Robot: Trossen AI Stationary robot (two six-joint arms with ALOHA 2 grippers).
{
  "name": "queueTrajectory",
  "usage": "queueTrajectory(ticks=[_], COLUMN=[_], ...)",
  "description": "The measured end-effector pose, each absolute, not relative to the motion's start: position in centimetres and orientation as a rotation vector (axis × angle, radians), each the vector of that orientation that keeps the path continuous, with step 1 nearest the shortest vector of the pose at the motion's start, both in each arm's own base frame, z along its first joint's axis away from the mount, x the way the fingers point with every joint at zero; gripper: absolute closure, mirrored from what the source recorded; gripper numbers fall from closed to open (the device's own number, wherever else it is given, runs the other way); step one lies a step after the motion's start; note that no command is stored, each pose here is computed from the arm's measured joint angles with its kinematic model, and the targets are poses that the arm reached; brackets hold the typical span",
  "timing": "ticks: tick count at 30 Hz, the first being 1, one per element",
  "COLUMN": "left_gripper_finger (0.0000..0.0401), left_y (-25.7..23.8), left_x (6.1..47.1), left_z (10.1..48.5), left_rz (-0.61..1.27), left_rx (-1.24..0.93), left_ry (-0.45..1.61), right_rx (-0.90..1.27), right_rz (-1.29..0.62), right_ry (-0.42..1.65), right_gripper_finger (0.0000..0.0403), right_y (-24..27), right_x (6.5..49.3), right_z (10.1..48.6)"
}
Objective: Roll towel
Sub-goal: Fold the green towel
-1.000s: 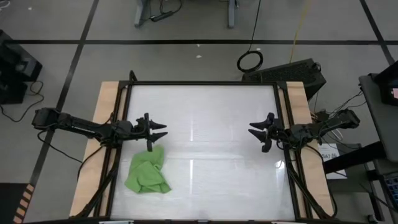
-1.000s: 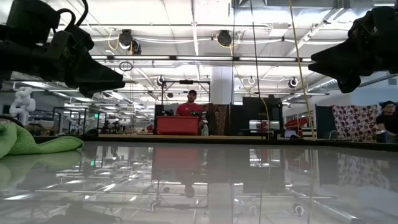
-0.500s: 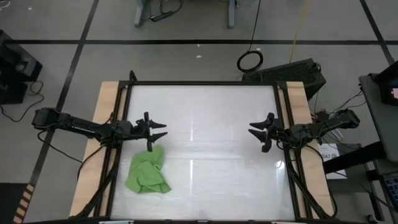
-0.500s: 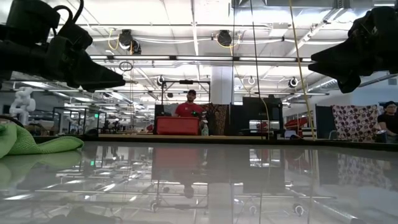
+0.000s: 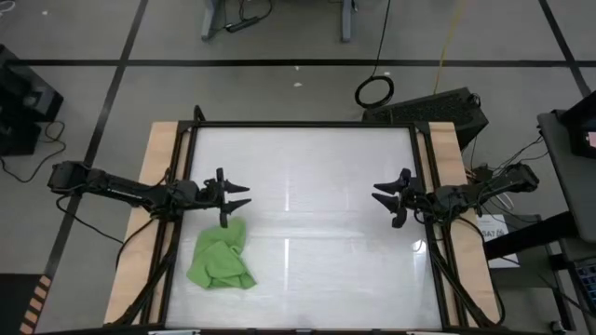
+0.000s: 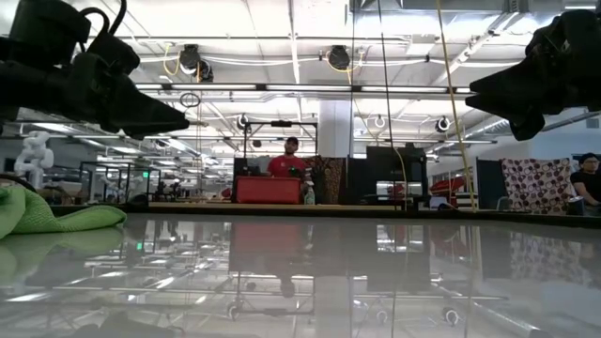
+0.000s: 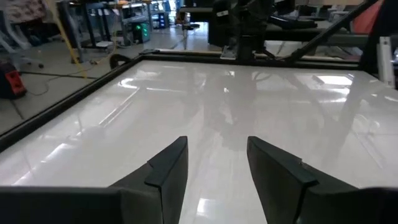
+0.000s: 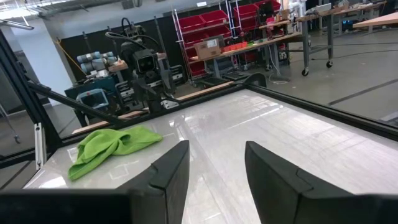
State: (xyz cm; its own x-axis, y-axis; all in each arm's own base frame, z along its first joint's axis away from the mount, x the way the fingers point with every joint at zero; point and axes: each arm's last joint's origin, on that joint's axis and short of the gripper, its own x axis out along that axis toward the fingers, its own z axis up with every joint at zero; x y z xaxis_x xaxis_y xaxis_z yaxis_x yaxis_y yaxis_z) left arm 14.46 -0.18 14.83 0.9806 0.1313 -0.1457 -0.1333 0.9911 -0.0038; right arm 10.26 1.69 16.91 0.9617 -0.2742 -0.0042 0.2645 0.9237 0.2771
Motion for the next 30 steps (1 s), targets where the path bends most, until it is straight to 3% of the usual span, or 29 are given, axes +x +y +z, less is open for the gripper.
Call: queueTrajectory(ticks=[4,14,20,30], left_gripper_finger=[0.0230,0.0230,0.0230,0.0230], left_y=[-0.4,-1.5,-3.8,-8.5], left_x=[15.5,16.1,15.9,18.4], left_z=[16.3,19.8,19.9,17.5], left_rz=[0.066,-0.181,-0.420,-0.597], left_rx=[-0.022,-0.218,-0.275,-0.143], left_ry=[0.236,0.731,0.826,0.842], right_rx=[0.280,0.279,0.279,0.279], right_rz=[-0.276,-0.277,-0.277,-0.277], right_ry=[-0.035,-0.034,-0.034,-0.033], right_gripper_finger=[0.0257,0.0257,0.0257,0.0257], right_y=[1.7,1.7,1.7,1.7], right_x=[10.3,10.3,10.3,10.3], right_z=[16.9,16.9,16.9,16.9])
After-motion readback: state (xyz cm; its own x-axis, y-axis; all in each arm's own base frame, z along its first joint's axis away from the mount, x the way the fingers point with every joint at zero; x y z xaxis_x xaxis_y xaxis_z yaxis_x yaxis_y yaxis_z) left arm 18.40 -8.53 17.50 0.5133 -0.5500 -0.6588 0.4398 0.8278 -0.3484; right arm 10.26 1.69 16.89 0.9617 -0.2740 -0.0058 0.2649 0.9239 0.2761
